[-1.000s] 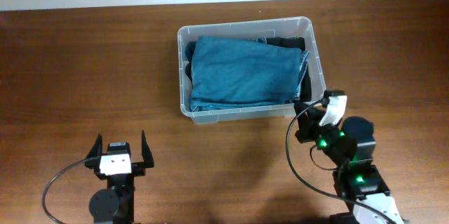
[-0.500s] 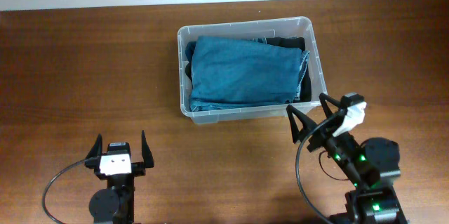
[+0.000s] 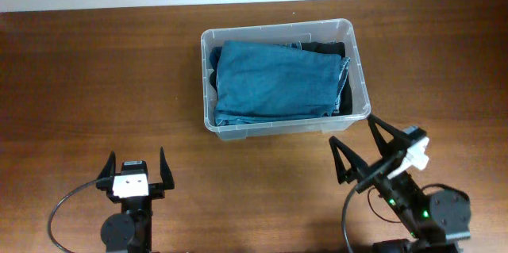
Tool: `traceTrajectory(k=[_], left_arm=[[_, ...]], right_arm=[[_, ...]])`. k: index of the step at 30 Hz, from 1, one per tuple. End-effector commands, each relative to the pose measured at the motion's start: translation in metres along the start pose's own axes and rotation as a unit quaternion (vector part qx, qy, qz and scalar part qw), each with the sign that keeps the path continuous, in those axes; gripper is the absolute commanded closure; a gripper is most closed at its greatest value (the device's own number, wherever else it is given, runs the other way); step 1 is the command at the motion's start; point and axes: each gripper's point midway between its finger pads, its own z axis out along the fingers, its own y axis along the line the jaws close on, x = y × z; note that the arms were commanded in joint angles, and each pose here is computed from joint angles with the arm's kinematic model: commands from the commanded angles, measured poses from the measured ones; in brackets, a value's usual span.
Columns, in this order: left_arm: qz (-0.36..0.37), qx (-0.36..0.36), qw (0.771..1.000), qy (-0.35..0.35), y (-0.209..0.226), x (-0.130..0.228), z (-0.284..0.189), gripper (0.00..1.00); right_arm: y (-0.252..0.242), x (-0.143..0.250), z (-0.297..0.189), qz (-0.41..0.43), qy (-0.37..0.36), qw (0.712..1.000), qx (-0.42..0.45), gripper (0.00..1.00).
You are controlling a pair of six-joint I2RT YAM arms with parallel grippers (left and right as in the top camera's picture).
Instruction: Pack container
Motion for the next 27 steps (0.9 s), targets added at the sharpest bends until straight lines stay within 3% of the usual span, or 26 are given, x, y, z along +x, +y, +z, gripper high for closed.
traceTrajectory(k=[1, 14, 27], left_arm=[[0.008, 0.004, 1.000, -0.002, -0.002, 0.001, 0.000, 0.00], [0.008, 0.004, 1.000, -0.002, -0.002, 0.001, 0.000, 0.01], [0.008, 0.004, 1.000, -0.002, -0.002, 0.001, 0.000, 0.01]], right_arm=[[0.017, -0.020, -0.015, -0.025, -0.039, 0.999, -0.020, 0.02], [0.042, -0.024, -0.048, -0.047, -0.070, 0.995, -0.050, 0.01], [0.051, -0.016, -0.050, -0.047, -0.053, 0.994, -0.078, 0.02]])
